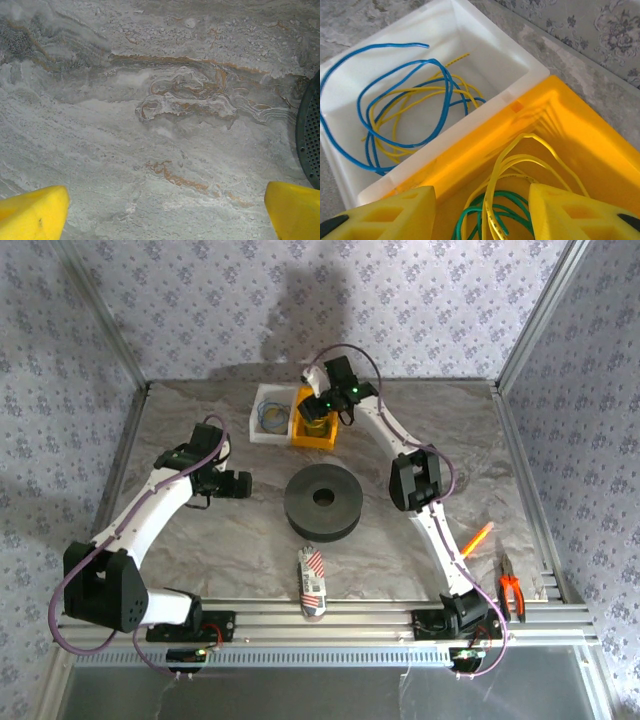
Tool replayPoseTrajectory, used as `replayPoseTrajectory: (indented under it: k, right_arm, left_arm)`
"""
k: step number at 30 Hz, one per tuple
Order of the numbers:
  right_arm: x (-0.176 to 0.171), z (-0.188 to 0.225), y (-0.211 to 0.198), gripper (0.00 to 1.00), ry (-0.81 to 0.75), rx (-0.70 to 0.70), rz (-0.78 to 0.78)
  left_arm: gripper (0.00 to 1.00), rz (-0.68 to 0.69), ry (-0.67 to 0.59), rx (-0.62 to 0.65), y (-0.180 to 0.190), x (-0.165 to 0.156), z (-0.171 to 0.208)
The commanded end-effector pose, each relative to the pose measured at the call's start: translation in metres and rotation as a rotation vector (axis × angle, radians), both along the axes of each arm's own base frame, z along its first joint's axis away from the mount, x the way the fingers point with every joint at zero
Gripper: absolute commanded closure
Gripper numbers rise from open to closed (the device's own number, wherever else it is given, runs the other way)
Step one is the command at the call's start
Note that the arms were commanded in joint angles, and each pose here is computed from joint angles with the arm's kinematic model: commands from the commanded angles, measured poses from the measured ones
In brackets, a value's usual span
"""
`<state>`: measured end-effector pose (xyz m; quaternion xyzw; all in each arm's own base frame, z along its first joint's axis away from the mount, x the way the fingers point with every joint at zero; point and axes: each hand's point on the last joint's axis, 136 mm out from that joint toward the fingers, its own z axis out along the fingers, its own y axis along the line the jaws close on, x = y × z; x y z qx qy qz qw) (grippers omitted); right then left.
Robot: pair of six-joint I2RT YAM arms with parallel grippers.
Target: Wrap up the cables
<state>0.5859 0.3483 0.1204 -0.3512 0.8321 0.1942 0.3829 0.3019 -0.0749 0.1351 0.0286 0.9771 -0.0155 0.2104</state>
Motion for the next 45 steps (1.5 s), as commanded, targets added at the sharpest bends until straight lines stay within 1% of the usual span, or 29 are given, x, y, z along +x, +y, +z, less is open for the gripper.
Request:
replayPoseTrajectory:
  k: [1,6,9,11,13,14,16,18,24,30,39,45]
  right_arm:
    - [0.005,-0.007,0.005,0.49,-0.011,-0.006,-0.024]
    - [0.009,-0.013,0.003,0.55,-0.019,-0.019,-0.044]
    - [0.012,-0.015,0.002,0.62,-0.026,-0.029,-0.058]
    - [0.013,-0.013,0.002,0.69,-0.035,-0.031,-0.065]
    - [0.014,-0.009,0.002,0.8,-0.049,-0.034,-0.072]
    - [0.015,-0.007,0.002,0.83,-0.056,-0.035,-0.075]
    - [0.015,0.001,0.003,0.93,-0.077,-0.039,-0.076]
    - [0.014,0.011,0.004,1.0,-0.098,-0.044,-0.075]
    - [0.009,0.046,0.004,1.0,-0.159,-0.052,-0.057]
    - [-0.004,0.084,0.005,1.0,-0.207,-0.04,-0.022]
    - [-0.027,0.13,0.001,1.0,-0.214,0.0,0.018]
    - [-0.051,0.158,-0.004,1.0,-0.229,0.0,0.045]
  left_arm:
    - [0.0,-0.02,0.013,0.004,-0.002,-0.002,-0.004]
    - [0.0,-0.02,0.017,0.005,-0.002,-0.001,-0.006]
    - [0.0,-0.021,0.021,0.006,-0.003,-0.001,-0.007]
    - [0.0,-0.022,0.021,0.006,-0.003,-0.001,-0.007]
    - [0.0,-0.022,0.02,0.005,-0.003,0.0,-0.007]
    - [0.0,-0.022,0.021,0.007,-0.003,-0.001,-0.007]
    - [0.0,-0.023,0.021,0.008,-0.003,-0.001,-0.007]
    - [0.0,-0.022,0.022,0.01,-0.002,-0.001,-0.007]
    - [0.0,-0.021,0.015,0.008,-0.002,-0.001,-0.006]
    - [0.0,-0.021,0.009,0.0,-0.003,-0.001,-0.004]
    - [0.0,-0.025,-0.016,-0.011,-0.003,-0.003,0.005]
    - [0.0,-0.029,-0.036,-0.039,-0.007,-0.003,0.014]
